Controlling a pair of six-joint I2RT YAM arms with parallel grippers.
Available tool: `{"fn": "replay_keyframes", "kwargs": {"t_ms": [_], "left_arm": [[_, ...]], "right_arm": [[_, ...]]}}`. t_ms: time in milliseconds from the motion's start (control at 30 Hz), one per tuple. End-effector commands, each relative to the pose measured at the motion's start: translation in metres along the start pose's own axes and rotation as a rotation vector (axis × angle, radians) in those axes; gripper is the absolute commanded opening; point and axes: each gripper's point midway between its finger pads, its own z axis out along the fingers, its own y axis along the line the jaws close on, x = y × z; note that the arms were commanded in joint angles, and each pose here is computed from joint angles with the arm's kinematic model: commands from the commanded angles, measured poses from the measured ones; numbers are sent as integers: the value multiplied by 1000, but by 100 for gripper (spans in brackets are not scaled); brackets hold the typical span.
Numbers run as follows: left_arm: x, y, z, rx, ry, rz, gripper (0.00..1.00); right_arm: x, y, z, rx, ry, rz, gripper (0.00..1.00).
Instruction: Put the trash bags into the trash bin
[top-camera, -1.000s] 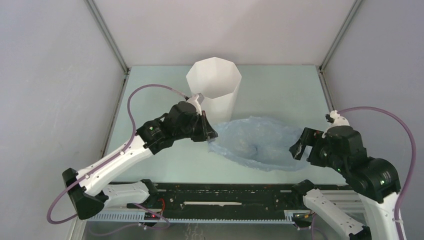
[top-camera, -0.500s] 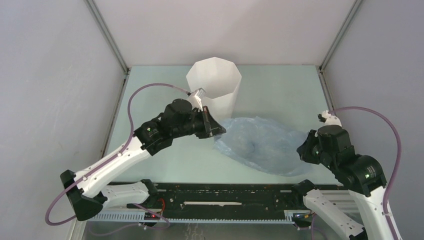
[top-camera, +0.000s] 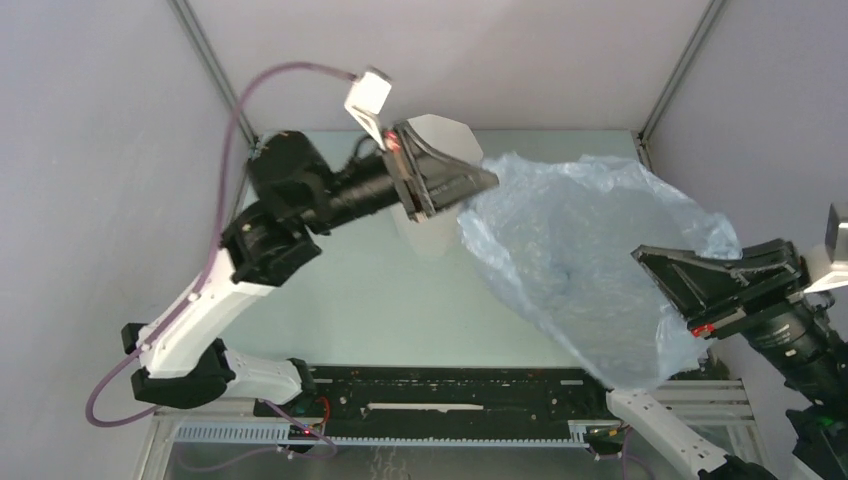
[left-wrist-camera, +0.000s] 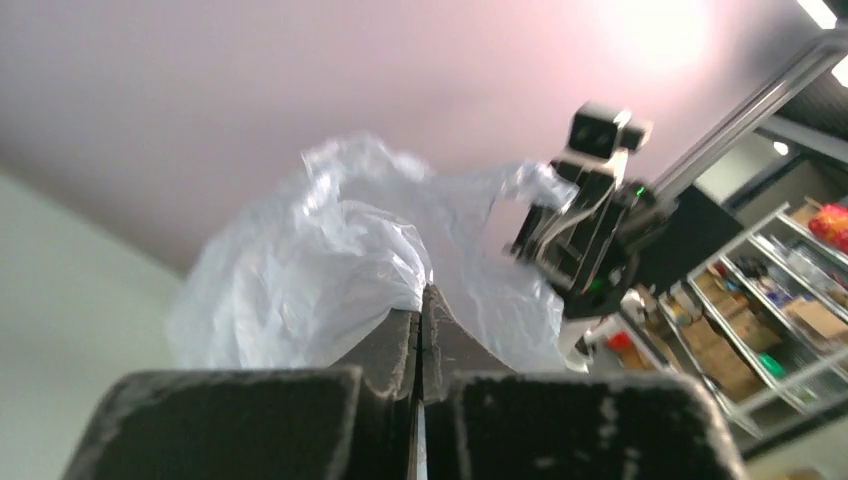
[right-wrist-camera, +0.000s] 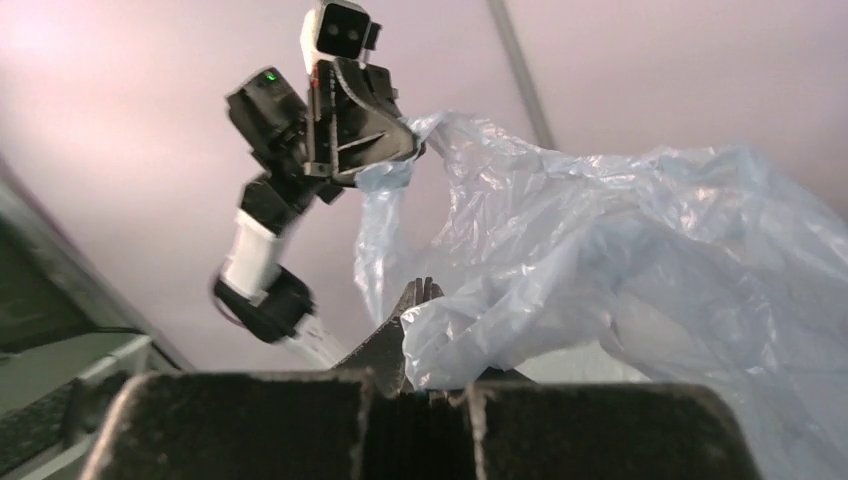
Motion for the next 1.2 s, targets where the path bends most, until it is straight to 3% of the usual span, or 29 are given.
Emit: {"fn": "replay_keyframes", "kwargs": {"t_ms": [0,167,300,500,733,933,1167], "left_arm": [[-85,-42,-32,-29,-245,243,0],[-160,-33,-92,-301,-537,410,0],[-190,-26,-127,-439,-648,516,0],[-218,-3,-141,-522,-707,565,0],[-248,-1,-131,-490,-743,597,0],[-267,6,-122,-448,-789,597,0],[-282,24,-122,-477,-815,598,0]], "right_arm": [[-30,29,62,-225,-35,54,0],[-57,35,116,-337,-89,127,0],[-65,34,151,-387,-95,158,0],[-55,15,207,-385,-37,205,0],[-46,-1,241,-347,9,224,0],[-9,-38,268,-243,101,335,0],[37,-52,294,-273,256,453,0]]}}
